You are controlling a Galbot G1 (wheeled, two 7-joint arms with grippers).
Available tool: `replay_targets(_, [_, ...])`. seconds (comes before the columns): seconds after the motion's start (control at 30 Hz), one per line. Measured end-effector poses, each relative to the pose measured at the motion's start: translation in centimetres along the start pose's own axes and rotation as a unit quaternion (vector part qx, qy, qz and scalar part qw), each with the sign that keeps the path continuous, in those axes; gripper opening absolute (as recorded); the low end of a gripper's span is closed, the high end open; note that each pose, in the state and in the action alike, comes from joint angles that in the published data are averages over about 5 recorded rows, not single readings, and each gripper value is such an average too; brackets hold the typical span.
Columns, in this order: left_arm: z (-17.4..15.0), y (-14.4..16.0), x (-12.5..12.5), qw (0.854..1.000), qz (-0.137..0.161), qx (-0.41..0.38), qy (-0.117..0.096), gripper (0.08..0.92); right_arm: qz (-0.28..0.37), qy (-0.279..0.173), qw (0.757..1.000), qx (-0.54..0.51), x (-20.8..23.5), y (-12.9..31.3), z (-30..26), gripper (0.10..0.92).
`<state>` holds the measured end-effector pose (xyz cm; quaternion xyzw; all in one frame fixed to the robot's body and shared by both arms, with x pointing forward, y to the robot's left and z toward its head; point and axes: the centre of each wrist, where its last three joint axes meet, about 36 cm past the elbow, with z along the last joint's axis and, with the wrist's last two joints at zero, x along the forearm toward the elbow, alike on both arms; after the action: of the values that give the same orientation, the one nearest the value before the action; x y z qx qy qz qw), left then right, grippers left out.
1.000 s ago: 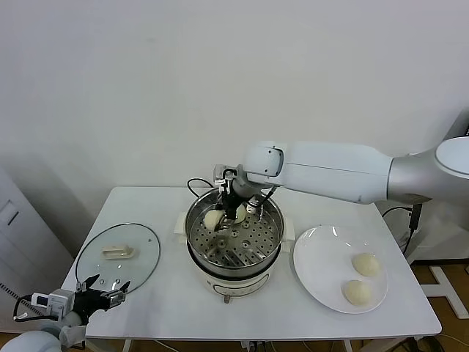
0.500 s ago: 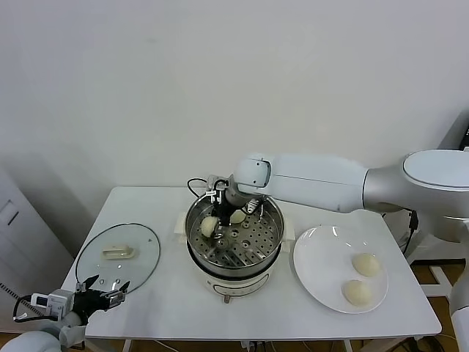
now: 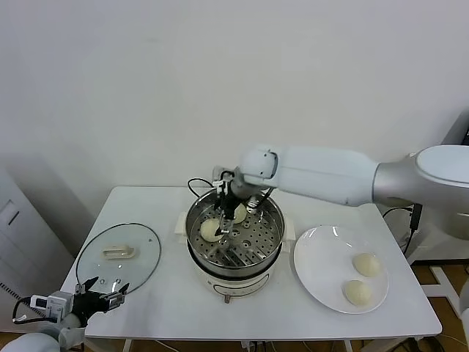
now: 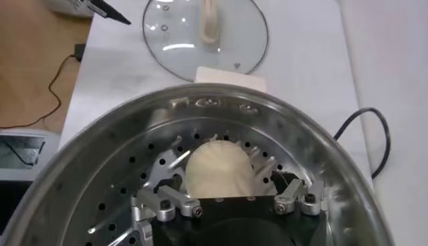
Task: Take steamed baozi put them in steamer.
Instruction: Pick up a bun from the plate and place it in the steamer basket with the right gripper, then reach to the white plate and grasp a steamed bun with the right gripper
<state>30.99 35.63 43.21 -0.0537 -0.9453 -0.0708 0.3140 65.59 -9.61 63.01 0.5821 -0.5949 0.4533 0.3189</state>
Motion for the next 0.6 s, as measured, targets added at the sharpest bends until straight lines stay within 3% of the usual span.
replay_targets(0.33, [-0.3, 0.1, 0.1, 1.0, 0.0, -0.003, -0.004, 0.823, -0.011, 0.042, 0.999, 0.018, 9.5, 0.2, 8.6, 0.823])
replay_targets(0.6, [-0.4, 0.1, 0.1, 1.0, -0.001, -0.001, -0.006, 0.823, -0.02, 0.076, 0.997, 0.012, 12.6, 3.1, 17.5, 0.823])
